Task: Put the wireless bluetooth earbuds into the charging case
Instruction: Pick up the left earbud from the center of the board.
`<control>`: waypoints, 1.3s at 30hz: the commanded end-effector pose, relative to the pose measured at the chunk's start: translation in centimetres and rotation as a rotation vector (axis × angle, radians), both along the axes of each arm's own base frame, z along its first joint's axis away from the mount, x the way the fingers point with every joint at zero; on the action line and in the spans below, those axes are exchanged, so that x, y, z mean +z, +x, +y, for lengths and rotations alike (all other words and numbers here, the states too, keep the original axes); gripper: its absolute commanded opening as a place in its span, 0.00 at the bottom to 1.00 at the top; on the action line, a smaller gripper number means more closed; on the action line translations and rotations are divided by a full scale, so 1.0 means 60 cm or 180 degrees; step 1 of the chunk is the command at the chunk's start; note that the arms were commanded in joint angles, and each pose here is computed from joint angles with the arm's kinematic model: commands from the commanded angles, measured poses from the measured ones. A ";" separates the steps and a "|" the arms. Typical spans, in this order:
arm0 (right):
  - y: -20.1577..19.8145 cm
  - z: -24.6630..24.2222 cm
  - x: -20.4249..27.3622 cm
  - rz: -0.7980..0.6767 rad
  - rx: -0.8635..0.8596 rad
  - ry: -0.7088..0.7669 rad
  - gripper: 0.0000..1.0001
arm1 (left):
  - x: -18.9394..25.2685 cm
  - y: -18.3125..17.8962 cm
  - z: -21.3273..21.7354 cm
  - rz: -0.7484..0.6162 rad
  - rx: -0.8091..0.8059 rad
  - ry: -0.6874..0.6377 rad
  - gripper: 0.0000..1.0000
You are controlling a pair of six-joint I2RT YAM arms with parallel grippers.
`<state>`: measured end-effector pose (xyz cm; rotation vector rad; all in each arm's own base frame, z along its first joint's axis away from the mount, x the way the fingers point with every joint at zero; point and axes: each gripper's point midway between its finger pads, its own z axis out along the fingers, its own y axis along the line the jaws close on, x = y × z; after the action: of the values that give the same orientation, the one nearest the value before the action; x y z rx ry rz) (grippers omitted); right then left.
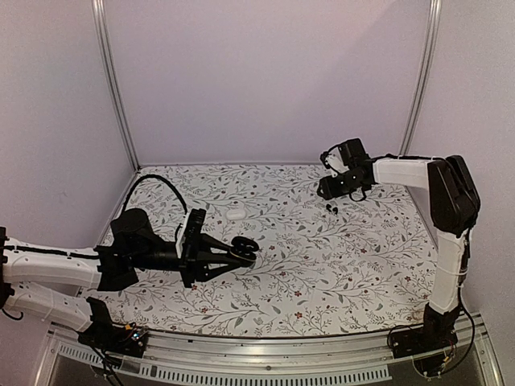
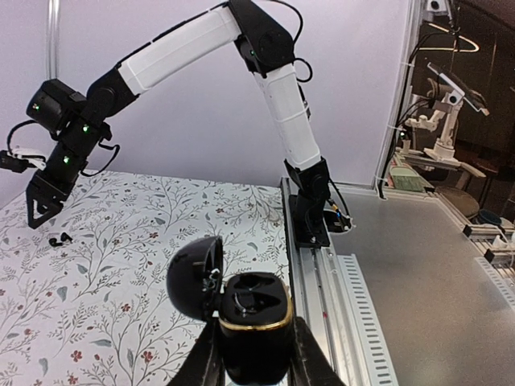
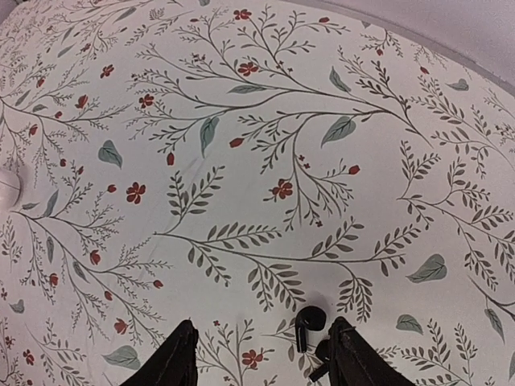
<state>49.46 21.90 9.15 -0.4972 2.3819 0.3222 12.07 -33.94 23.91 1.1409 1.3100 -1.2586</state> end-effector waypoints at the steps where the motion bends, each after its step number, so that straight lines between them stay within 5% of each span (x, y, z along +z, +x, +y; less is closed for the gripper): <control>1: 0.003 -0.016 -0.047 0.0181 0.0018 -0.0335 0.54 | -0.003 -0.004 0.003 -0.0054 -0.0003 0.0008 0.00; 39: 0.017 -0.030 -0.146 0.0607 0.0062 -0.0759 0.36 | 0.000 -0.006 0.000 -0.0080 -0.0055 -0.0018 0.00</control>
<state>50.38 20.28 1.63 -0.6156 2.5893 0.1136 12.07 -33.96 23.83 1.1474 1.3050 -1.2525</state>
